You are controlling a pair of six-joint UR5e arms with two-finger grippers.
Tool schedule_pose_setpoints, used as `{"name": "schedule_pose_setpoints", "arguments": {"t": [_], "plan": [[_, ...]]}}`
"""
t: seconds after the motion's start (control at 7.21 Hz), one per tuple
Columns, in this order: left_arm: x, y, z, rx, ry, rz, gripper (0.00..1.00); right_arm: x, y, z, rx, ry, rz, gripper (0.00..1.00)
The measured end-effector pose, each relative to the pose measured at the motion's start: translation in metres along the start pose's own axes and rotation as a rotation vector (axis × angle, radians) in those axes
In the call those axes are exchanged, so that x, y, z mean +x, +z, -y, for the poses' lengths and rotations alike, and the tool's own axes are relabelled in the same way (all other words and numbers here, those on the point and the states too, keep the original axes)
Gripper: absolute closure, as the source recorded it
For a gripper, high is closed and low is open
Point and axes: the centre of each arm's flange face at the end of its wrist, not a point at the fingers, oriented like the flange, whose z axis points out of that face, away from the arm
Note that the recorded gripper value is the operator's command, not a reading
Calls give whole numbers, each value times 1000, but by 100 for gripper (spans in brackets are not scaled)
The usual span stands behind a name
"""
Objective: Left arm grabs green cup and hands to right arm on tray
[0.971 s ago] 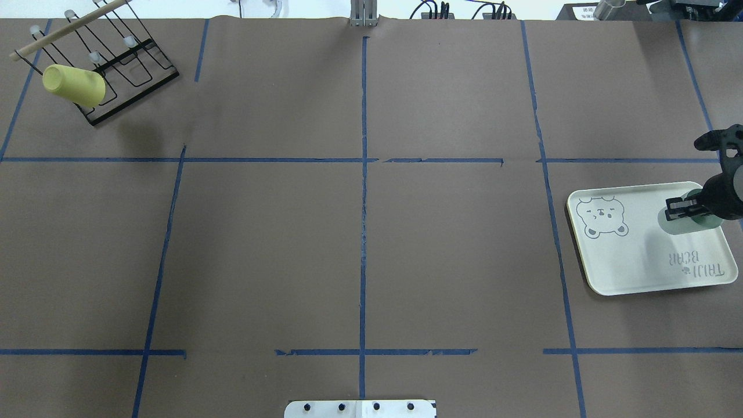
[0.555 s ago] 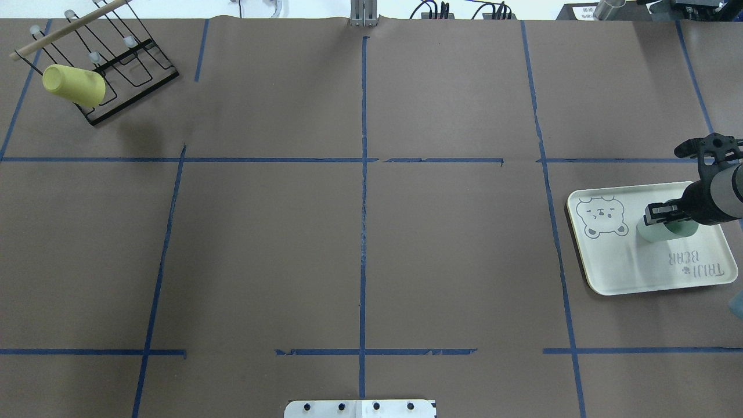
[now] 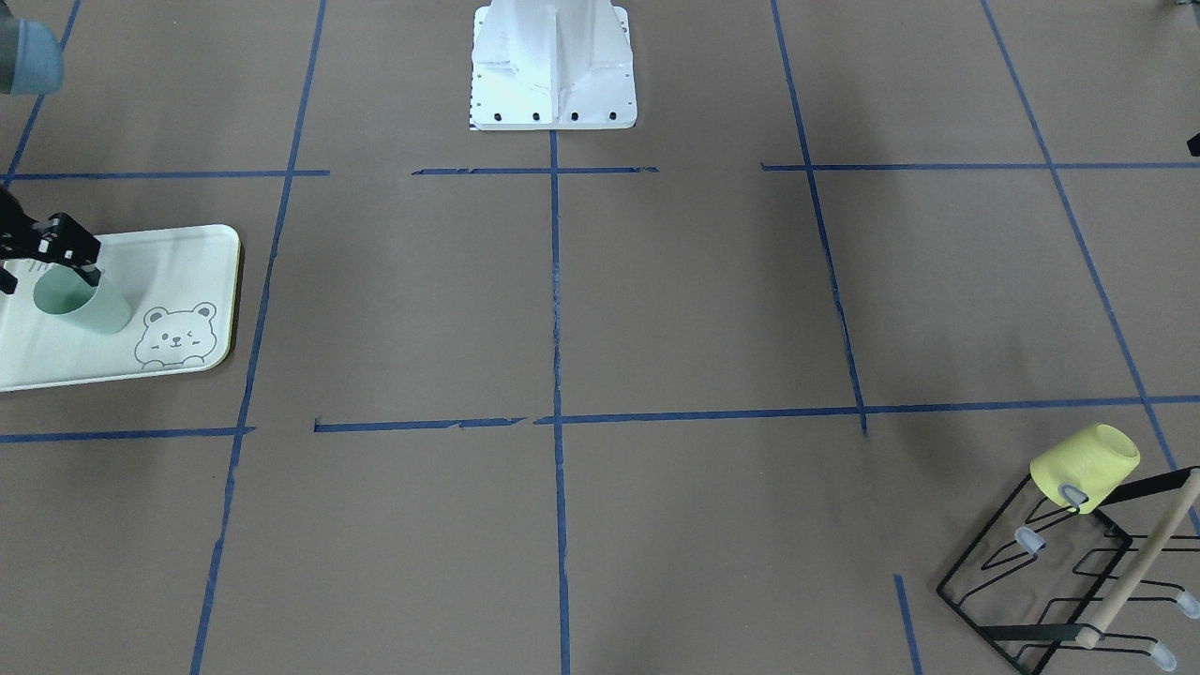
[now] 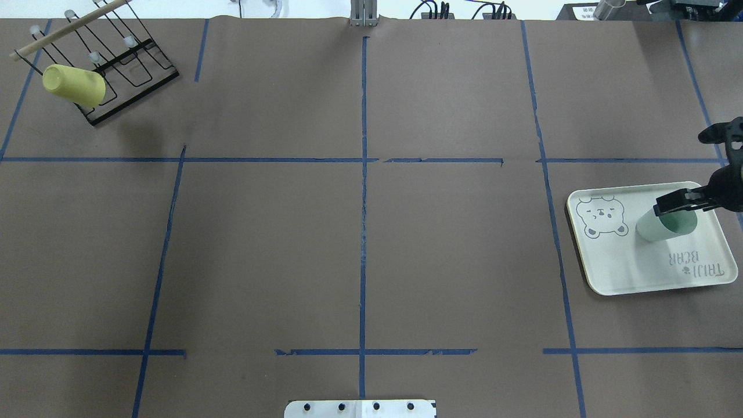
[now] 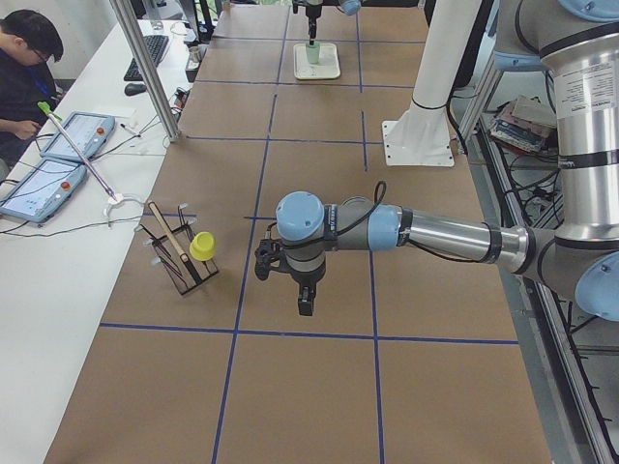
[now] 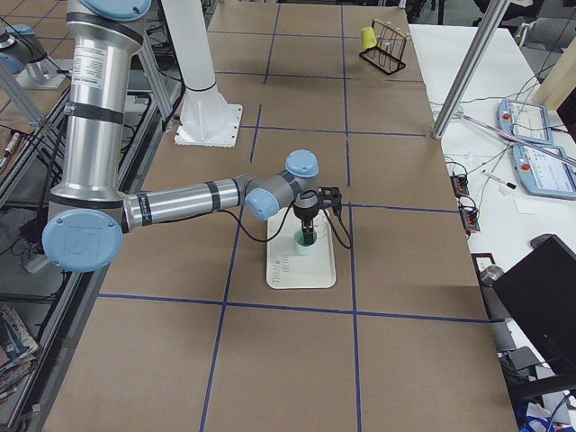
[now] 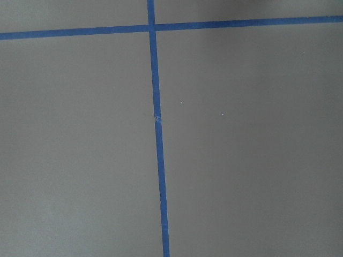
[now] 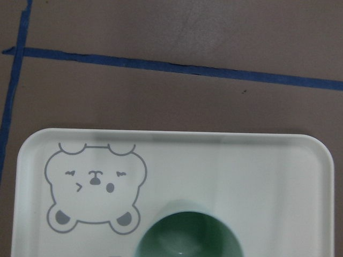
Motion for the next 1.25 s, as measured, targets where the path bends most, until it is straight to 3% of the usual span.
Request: {"name": "schedule_pose_setpoints", "arguments": {"t": [0.28,0.69,0.97,1.25], "plan": [[0,0,0,0,3,3,0,57,-47,0,-47,-86,-30,0],[-2,1,-2,-4,2,7,0,156,-80,-49,-87,-130,-46,0],[-3,2,-3,-5,0,12,0,192,-73,-83,-113,-73,-2,0],[-5,3,-4,-6,-7,20,0,204,-60,-94,-130,-35,54,0]]}}
